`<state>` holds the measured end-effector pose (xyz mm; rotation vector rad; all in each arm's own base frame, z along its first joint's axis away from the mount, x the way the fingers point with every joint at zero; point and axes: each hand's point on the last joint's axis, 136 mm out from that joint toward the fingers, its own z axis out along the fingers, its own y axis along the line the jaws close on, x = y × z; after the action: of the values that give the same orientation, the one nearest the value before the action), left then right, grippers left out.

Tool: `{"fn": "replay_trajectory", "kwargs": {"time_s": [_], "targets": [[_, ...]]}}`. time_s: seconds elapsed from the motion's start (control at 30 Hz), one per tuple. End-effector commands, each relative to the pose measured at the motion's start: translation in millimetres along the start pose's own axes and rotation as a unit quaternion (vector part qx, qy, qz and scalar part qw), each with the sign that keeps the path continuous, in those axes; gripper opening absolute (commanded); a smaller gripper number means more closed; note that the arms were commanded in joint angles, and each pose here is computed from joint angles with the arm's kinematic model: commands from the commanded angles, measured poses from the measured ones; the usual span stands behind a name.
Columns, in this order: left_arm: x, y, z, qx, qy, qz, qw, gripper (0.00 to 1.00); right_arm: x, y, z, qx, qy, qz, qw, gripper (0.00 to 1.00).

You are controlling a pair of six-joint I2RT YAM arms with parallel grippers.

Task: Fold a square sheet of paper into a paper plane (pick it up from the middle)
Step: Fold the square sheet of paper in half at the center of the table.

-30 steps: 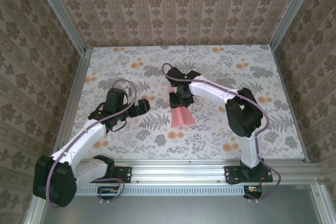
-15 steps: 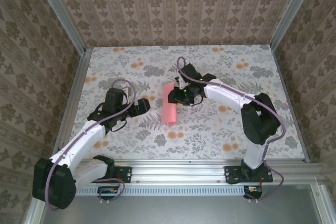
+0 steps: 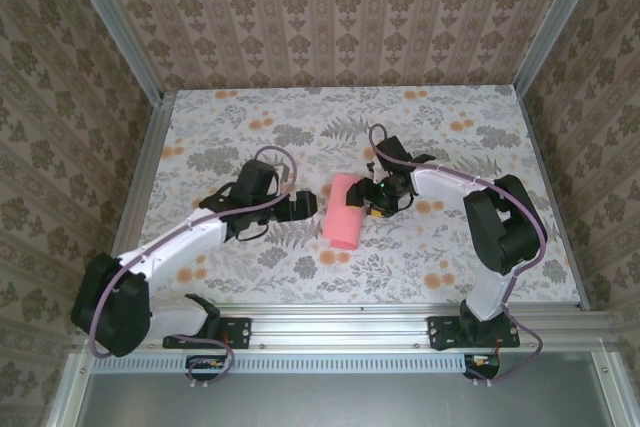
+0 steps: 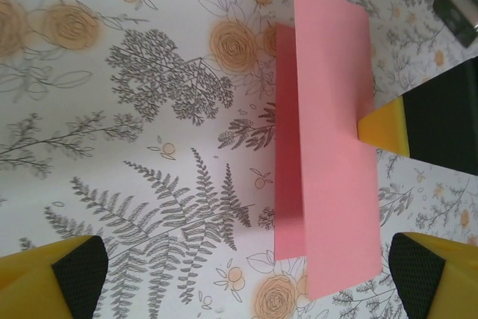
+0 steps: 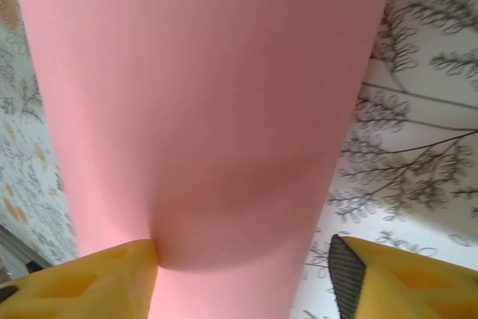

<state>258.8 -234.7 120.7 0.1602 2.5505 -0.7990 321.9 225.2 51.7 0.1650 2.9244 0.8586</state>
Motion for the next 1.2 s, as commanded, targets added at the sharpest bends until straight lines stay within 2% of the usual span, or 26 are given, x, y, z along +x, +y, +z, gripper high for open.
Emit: {"fn": "replay_trajectory", "kwargs": {"time_s": [0.0, 0.1, 0.3, 0.5, 0.9, 1.0, 1.17], "targets": [[-16, -15, 5, 0.009, -0.017, 0.0, 1.0, 1.0, 4, -11, -11, 0.02, 0.0, -0.014, 1.0, 0.67], [-18, -21, 13, 0.013, -0.013, -0.001, 1.0, 0.97, 3, -17, -12, 0.034, -0.002, -0.015, 0.999, 0.66], [-21, -27, 27, 0.022, 0.0, -0.018, 1.0, 0.79, 5, -37, -17, 0.09, -0.011, -0.008, 0.996, 0.55], [-21, -31, 45, 0.033, 0.018, -0.03, 0.999, 0.67, 12, -37, -8, 0.099, -0.003, -0.017, 0.995, 0.54], [-24, -33, 54, 0.028, 0.026, -0.029, 0.999, 0.63, 10, -43, 6, 0.119, -0.002, 0.003, 0.993, 0.54], [-24, -33, 55, 0.029, 0.028, -0.028, 0.999, 0.63, 3, -38, 9, 0.106, -0.022, 0.015, 0.994, 0.54], [-23, -33, 57, 0.029, 0.031, -0.025, 0.999, 0.63, 2, -33, 15, 0.095, -0.019, 0.017, 0.995, 0.54]]}}
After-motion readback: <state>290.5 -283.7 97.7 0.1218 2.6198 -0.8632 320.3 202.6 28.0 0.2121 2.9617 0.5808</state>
